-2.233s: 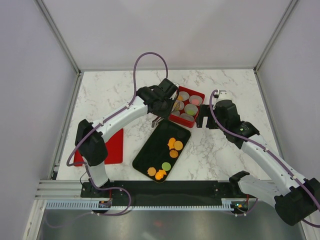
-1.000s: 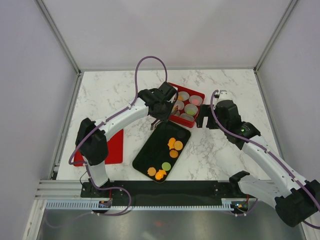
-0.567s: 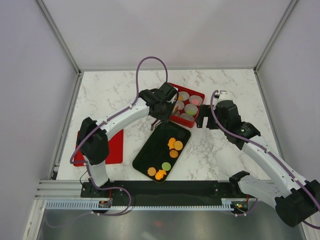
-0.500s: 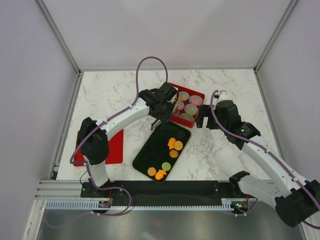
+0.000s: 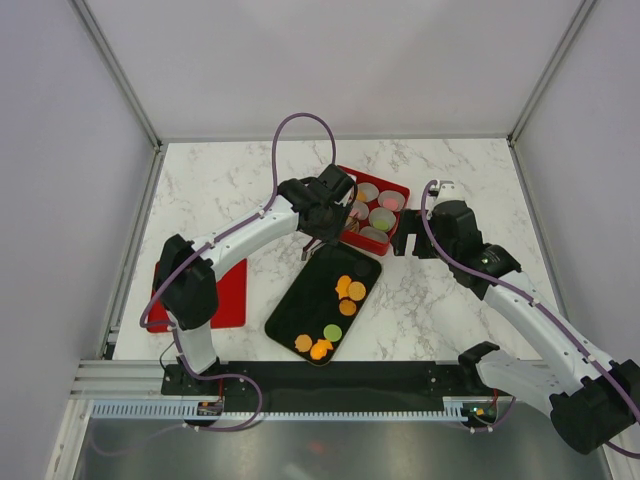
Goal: Pack the cookies
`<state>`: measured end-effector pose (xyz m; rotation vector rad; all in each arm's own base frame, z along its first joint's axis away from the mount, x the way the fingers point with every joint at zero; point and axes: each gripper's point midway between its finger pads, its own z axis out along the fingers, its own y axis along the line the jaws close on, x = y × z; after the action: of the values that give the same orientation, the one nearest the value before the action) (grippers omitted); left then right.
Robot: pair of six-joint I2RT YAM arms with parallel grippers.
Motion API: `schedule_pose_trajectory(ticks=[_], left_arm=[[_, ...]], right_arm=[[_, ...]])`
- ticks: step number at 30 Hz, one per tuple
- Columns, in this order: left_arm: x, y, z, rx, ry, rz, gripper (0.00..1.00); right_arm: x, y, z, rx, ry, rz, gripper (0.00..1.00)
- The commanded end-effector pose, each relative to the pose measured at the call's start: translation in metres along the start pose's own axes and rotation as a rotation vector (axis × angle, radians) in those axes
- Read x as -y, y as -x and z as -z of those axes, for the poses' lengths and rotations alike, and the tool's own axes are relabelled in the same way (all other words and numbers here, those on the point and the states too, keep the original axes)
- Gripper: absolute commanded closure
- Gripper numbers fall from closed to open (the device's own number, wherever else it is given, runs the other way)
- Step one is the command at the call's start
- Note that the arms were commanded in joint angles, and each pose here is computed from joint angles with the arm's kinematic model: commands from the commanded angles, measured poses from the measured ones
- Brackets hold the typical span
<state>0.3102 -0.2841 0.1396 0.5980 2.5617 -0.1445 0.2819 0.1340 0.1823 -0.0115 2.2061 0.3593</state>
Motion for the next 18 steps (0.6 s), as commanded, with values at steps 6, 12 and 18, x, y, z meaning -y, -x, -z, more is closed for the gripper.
schedule_pose_trajectory(ticks=[6, 12, 18], left_arm=[[0.002, 0.027, 0.02, 0.096, -0.031, -0.022, 0.45], [0.001, 0.031, 0.053, 0.152, -0.058, -0.008, 0.45], [0.001, 0.002, 0.093, 0.184, -0.087, -0.019, 0.45]], right_arm=[[-0.001, 0.01, 0.001, 0.042, 0.013, 0.001, 0.02], [0.001, 0.013, 0.0, 0.048, 0.004, -0.004, 0.02], [0.008, 0.017, -0.002, 0.053, -0.005, -0.02, 0.02]])
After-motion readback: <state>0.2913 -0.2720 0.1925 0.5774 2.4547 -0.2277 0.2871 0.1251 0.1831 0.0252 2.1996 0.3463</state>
